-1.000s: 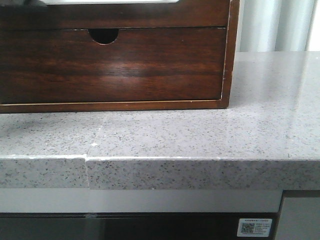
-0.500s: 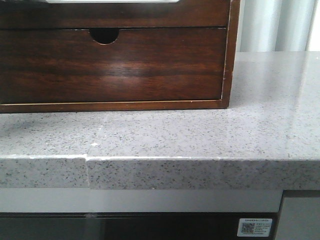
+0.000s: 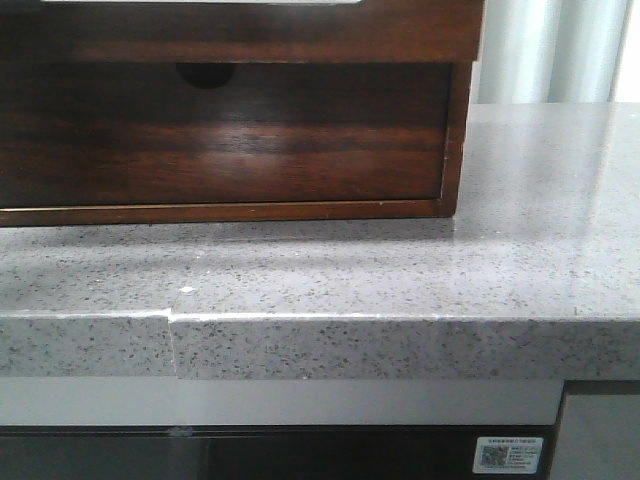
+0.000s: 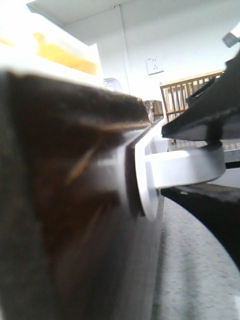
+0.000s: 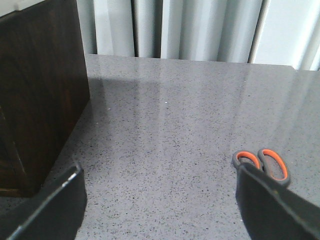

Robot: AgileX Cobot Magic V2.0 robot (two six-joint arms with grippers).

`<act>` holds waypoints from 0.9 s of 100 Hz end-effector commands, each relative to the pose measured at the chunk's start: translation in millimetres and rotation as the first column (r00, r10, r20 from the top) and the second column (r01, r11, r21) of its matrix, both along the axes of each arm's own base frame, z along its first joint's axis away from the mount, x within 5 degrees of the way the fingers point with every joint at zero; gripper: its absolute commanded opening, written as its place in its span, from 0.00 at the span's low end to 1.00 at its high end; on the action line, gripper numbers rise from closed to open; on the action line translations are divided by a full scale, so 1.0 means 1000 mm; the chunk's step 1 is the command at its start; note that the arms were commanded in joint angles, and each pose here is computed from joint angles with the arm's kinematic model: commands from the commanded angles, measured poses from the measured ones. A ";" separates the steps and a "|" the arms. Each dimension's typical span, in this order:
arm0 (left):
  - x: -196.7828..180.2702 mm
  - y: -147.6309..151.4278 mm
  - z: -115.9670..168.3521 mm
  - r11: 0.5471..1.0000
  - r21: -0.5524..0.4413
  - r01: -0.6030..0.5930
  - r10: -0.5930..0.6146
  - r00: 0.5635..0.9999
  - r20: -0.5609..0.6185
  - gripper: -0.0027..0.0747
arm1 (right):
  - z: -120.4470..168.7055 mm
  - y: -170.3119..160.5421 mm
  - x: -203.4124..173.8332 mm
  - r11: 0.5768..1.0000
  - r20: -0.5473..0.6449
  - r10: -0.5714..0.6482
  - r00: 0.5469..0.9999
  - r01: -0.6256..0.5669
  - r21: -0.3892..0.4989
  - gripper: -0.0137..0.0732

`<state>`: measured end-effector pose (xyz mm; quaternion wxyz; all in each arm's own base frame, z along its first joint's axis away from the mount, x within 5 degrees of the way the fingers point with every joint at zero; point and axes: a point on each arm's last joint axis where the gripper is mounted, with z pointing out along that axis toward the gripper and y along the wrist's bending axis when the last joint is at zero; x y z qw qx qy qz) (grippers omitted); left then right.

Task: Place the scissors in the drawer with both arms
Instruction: 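Pull the drawer open toward the robot with the left gripper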

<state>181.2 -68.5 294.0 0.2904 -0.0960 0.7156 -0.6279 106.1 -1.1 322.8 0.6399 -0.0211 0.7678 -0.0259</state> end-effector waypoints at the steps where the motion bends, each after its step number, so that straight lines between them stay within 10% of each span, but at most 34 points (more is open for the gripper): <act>1: -0.031 -0.006 0.020 0.993 0.021 0.113 -0.115 0.966 0.231 0.01 | 0.017 0.000 0.002 1.000 0.106 0.000 0.994 0.001 -0.012 0.80; 49: -0.075 -0.006 0.015 0.993 0.122 0.007 -0.048 0.938 0.343 0.02 | 0.017 0.000 0.002 1.000 0.103 0.000 0.995 0.002 -0.012 0.80; 75: -0.072 -0.004 0.008 0.978 0.207 -0.031 -0.040 0.943 0.330 0.48 | 0.018 0.000 0.002 1.000 0.092 -0.002 0.996 0.003 -0.014 0.80; 90: -0.069 -0.001 0.001 0.948 0.310 -0.068 -0.038 0.946 0.322 0.55 | 0.029 -0.002 0.000 0.999 0.050 -0.011 0.999 0.013 -0.034 0.80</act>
